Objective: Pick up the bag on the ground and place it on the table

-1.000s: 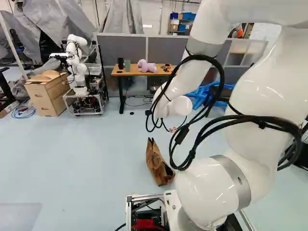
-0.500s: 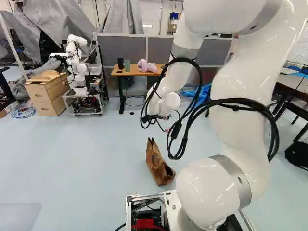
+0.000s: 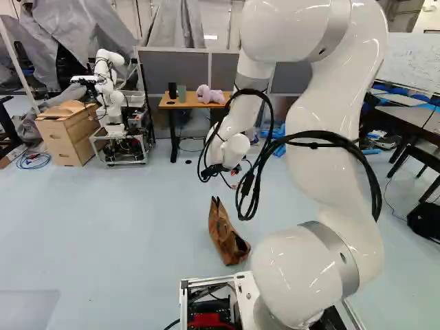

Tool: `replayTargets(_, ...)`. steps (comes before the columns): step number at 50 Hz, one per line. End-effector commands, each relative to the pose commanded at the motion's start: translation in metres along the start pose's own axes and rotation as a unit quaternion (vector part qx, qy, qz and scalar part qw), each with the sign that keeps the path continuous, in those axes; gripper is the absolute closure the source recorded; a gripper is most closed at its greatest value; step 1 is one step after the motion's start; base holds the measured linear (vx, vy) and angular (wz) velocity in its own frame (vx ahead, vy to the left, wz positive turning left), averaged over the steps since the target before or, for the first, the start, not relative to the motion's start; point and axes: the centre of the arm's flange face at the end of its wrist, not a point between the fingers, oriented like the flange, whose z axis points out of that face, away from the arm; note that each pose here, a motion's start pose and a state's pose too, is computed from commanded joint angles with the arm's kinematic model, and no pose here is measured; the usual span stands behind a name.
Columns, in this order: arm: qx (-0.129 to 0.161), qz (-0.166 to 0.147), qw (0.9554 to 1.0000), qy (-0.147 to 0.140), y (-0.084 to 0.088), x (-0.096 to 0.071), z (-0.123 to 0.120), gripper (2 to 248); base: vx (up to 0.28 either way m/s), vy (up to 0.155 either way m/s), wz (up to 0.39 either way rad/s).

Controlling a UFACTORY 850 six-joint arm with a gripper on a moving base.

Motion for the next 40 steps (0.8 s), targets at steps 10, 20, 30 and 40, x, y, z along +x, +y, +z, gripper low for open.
replayTargets(10, 0.000, 0.000, 0.9999, -0.011, 0.000, -0.003, 0.013, 3, 0.000, 0.000, 0.000)
replayTargets(20, 0.000, 0.000, 0.9998, -0.021, 0.000, -0.006, 0.026, 3, 0.000, 0.000, 0.000)
replayTargets(30, 0.000, 0.000, 0.9995, -0.031, 0.000, -0.010, 0.040, 3, 0.000, 0.000, 0.000)
replayTargets(40, 0.000, 0.000, 0.9992, -0.041, 0.000, -0.013, 0.053, 3, 0.000, 0.000, 0.000)
